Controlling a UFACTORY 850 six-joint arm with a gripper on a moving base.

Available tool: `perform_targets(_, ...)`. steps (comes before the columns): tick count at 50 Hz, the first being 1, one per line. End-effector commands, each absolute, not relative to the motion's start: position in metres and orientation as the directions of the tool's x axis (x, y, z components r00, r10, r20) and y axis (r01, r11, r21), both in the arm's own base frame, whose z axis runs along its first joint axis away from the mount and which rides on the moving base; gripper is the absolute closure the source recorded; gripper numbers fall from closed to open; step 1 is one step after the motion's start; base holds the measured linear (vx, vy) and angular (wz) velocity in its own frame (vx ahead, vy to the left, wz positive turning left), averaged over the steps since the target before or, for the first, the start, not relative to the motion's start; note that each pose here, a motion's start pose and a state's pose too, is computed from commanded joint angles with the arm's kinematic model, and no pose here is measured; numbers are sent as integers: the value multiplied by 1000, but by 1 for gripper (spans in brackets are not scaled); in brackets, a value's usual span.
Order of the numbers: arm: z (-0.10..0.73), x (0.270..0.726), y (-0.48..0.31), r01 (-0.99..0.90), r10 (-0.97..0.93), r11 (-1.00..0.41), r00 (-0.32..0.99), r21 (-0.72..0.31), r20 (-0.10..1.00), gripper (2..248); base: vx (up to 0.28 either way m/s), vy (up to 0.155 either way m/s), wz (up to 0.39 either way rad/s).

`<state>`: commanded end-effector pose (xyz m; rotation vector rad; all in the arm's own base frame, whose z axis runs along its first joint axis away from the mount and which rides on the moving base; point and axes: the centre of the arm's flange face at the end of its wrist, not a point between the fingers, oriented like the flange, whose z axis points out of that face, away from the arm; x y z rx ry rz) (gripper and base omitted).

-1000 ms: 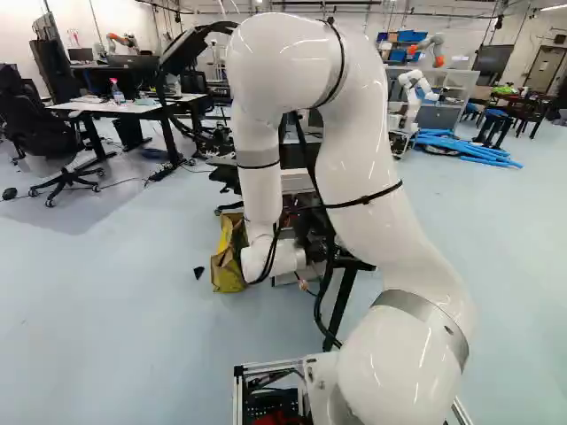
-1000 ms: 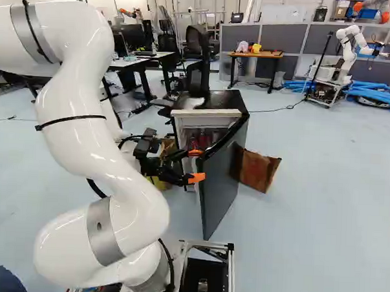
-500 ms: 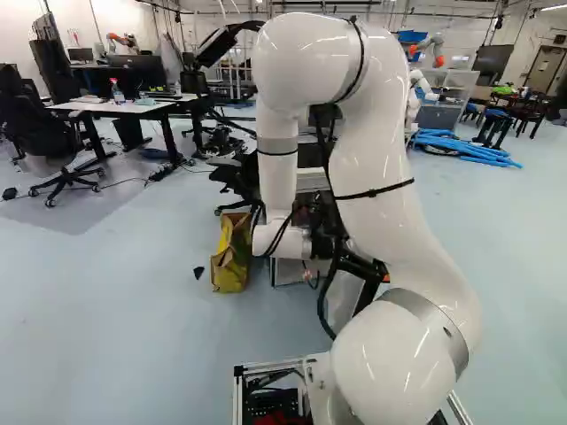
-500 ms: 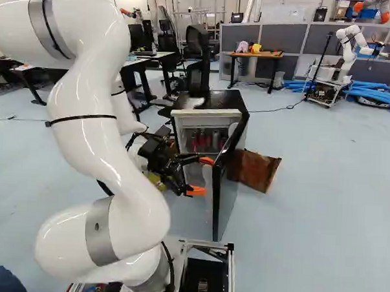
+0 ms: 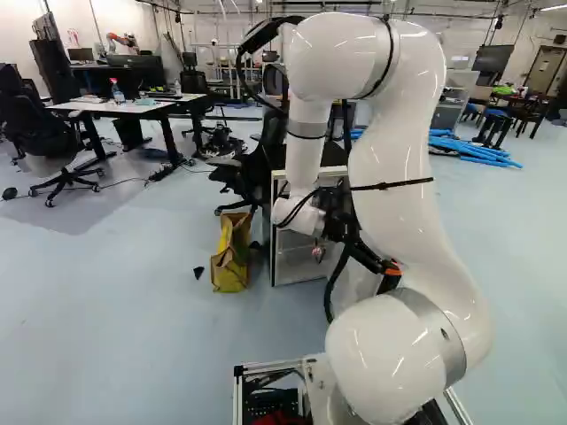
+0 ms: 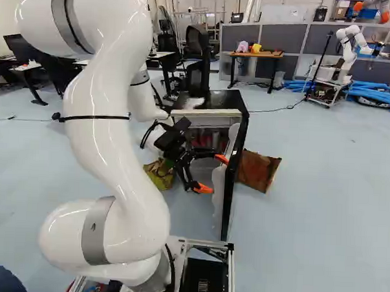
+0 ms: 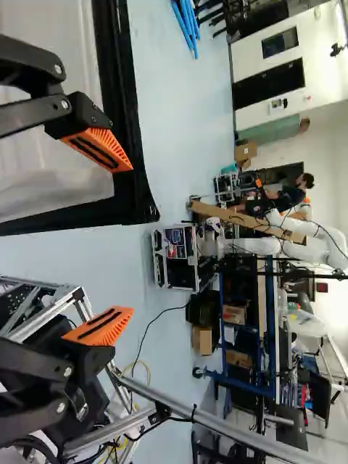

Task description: Grab a drink from the fridge

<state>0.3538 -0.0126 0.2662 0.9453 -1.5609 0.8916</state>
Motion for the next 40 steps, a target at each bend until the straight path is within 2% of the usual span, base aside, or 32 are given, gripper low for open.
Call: perform_targets(40, 276, 419, -125, -754, -174, 624, -394, -208, 903, 3, 0, 0, 0)
